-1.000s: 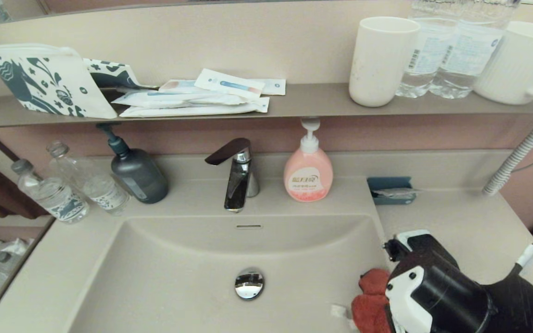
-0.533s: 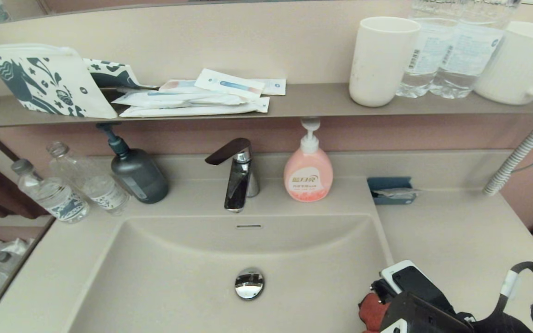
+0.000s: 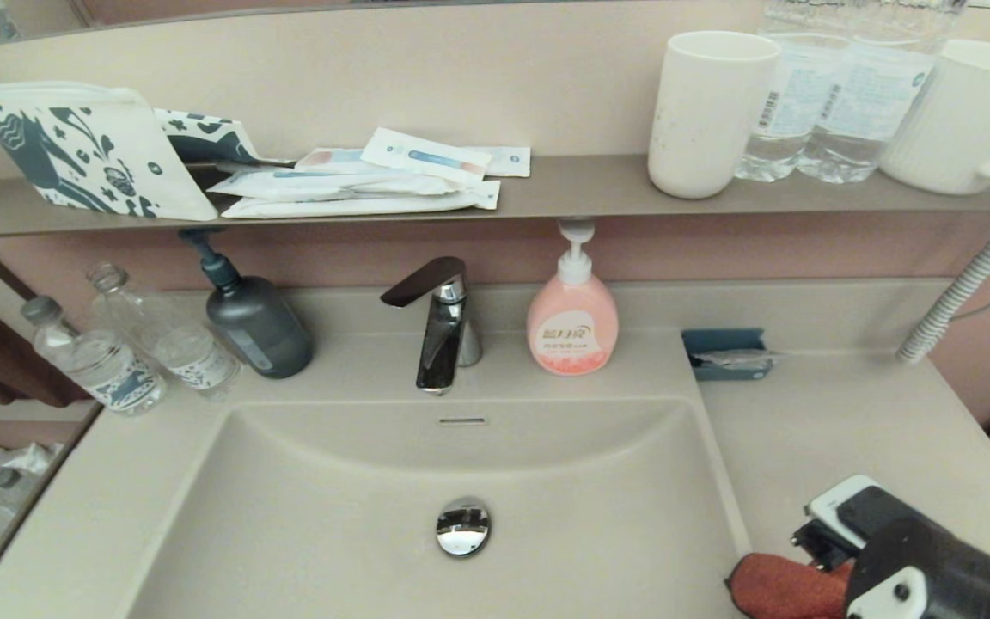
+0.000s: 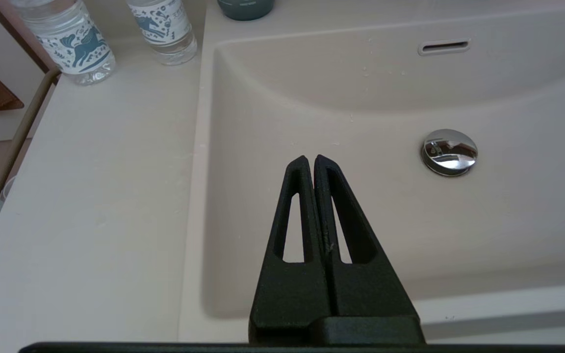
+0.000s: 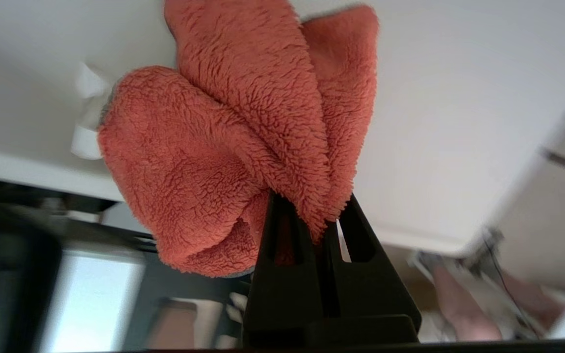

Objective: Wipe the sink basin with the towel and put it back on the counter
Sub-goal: Wipe the sink

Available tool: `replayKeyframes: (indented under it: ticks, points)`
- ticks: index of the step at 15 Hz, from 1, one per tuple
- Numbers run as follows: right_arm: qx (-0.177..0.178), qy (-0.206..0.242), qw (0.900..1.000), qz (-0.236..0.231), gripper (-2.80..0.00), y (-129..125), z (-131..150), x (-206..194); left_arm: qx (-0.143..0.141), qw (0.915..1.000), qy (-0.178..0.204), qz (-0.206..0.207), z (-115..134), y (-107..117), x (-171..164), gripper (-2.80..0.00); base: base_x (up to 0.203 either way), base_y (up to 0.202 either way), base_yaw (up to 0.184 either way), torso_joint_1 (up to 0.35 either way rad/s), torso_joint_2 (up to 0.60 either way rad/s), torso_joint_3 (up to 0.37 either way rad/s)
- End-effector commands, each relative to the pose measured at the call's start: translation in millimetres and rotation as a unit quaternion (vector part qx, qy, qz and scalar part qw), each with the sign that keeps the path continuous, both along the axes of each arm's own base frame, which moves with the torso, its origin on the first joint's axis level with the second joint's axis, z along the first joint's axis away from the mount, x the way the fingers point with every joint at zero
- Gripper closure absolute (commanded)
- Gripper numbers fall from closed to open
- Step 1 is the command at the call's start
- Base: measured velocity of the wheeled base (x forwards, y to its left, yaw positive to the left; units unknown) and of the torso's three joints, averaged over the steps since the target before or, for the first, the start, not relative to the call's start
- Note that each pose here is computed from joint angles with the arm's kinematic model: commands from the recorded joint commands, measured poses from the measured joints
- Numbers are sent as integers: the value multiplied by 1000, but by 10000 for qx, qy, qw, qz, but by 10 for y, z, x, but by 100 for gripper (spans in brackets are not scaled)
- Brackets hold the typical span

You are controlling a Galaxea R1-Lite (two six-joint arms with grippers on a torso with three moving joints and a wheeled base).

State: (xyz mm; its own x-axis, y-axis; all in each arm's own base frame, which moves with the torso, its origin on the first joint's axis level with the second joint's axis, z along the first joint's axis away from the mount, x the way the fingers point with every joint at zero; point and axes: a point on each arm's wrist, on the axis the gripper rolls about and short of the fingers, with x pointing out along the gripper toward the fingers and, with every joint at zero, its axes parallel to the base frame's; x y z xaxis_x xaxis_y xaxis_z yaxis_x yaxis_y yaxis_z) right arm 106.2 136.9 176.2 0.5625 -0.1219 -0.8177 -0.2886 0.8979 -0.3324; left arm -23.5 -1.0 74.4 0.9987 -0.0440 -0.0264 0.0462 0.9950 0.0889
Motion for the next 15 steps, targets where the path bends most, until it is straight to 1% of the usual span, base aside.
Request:
replayKeyframes:
  ticks: [1,2,4,6,8,9,11,12,15]
  points:
    - [136,-152,9995,-251,0,-221,125,-18,2,10000,6,7,0,0,1,0,0,0,0,0,0,0]
    - [106,-176,9992,-344,0,-324,162,-21,2,10000,6,12,0,0,1,0,0,0,0,0,0,0]
    - [83,-261,9990,-361,0,-472,234,-53,8,10000,6,6,0,0,1,0,0,0,0,0,0,0]
    - [112,-254,9991,-330,0,-497,227,-62,7,10000,6,1,0,0,1,0,0,0,0,0,0,0]
    - [283,-280,9988,-285,0,-443,218,-21,2,10000,6,7,0,0,1,0,0,0,0,0,0,0]
    - [325,-251,9988,-263,0,-408,171,8,9,10000,6,12,0,0,1,0,0,0,0,0,0,0]
    - [204,-105,9994,-254,0,-375,-3,39,3,10000,6,9,0,0,1,0,0,0,0,0,0,0]
    - [216,-113,9994,-262,0,-350,-94,64,6,10000,6,5,0,0,1,0,0,0,0,0,0,0]
    - [236,-116,9991,-326,0,-292,-457,149,5,10000,6,3,0,0,1,0,0,0,0,0,0,0]
